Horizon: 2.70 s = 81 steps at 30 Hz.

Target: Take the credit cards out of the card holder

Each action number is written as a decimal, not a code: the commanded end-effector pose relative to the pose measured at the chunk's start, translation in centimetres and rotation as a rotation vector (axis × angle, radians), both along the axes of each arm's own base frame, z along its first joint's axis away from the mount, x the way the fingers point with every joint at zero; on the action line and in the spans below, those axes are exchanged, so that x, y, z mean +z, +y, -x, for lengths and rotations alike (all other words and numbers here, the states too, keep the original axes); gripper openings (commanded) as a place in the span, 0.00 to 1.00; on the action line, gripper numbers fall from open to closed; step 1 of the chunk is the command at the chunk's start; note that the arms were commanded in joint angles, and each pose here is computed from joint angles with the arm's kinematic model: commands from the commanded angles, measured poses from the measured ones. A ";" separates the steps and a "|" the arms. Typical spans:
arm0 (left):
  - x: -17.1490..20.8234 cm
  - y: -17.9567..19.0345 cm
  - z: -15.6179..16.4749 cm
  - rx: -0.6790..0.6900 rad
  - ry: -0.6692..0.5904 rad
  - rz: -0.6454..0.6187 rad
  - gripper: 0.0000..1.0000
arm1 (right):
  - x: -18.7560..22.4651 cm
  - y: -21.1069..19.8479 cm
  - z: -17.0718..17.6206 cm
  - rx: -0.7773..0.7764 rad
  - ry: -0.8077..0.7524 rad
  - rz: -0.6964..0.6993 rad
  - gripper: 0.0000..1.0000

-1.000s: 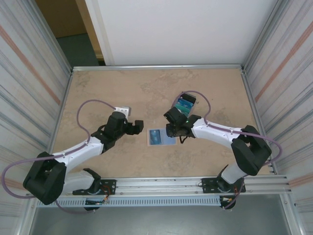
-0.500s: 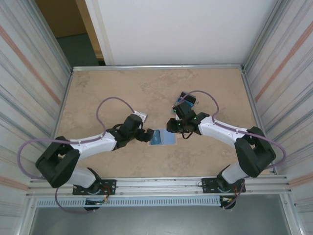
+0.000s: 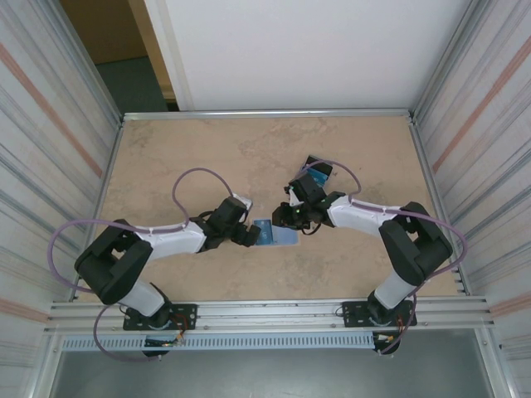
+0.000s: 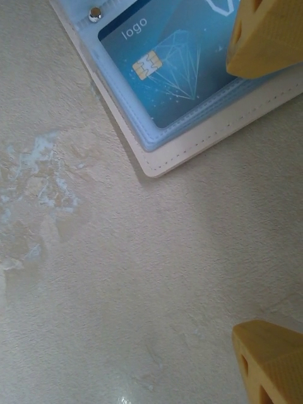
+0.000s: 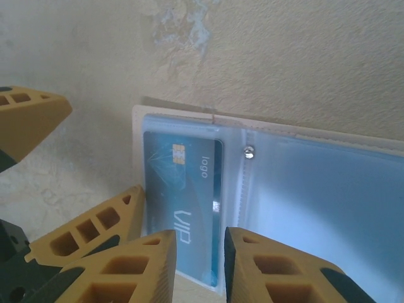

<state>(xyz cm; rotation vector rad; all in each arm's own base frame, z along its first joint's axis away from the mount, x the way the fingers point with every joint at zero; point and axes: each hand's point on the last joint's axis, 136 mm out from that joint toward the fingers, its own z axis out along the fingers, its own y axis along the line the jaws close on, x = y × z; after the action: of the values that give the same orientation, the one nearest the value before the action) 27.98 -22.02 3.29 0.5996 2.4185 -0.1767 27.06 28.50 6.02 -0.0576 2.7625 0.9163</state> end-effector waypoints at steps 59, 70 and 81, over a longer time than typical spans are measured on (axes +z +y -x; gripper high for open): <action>-1.0 0.0 0.3 0.003 0.025 -0.095 0.99 | -2.5 2.3 0.6 0.008 0.166 -0.322 0.09; -0.6 0.0 0.3 0.003 0.017 -0.095 0.99 | -3.1 1.8 0.6 -0.004 0.171 -0.299 0.00; -0.1 0.2 0.0 0.013 0.004 -0.098 0.99 | -3.4 0.0 0.2 -0.037 0.155 -0.237 0.00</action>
<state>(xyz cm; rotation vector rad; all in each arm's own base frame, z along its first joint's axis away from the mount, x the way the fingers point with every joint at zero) 28.38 -22.00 3.30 0.6095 2.4266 -0.0811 27.25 29.59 3.02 0.1154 2.7342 1.3436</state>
